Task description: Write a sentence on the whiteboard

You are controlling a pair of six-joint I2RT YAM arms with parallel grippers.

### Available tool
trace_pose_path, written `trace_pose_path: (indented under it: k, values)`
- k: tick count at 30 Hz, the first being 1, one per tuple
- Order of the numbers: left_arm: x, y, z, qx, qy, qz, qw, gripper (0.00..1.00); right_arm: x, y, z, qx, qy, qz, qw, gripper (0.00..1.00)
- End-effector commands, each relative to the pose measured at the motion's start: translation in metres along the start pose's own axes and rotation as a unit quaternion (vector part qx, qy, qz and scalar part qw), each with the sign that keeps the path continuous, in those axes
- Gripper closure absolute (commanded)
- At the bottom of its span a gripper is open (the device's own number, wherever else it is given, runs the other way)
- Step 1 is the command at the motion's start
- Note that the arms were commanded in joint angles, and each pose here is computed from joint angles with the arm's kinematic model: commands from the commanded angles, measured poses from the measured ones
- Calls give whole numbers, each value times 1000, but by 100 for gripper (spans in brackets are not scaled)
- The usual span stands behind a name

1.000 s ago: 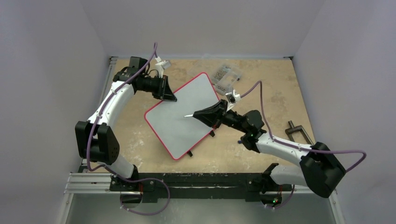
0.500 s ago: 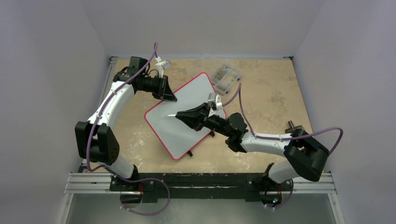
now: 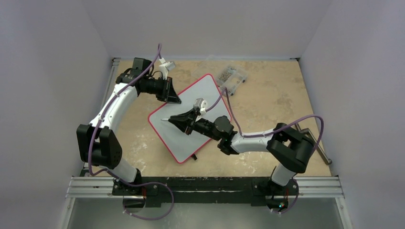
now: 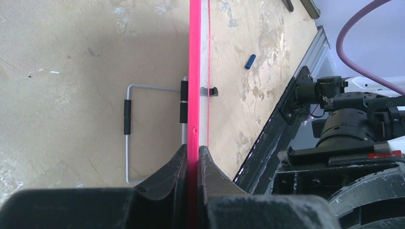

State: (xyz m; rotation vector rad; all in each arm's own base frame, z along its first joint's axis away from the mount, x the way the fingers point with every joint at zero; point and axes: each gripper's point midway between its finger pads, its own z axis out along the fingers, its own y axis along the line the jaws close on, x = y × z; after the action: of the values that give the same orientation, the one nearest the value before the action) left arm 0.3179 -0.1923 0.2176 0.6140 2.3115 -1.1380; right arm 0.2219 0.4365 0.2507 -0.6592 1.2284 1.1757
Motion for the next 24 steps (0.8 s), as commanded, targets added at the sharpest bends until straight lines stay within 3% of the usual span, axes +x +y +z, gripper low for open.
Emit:
trace_pose_path:
  k: [1,24]
  values:
    - [-2,-3,-1,-24,2,29,999,100,-33,4,17,0,-54,-26,998,100]
    - [-2,-3,1,-23,5,29,999,100,-14,-5,29,23,-33,-24,999,100]
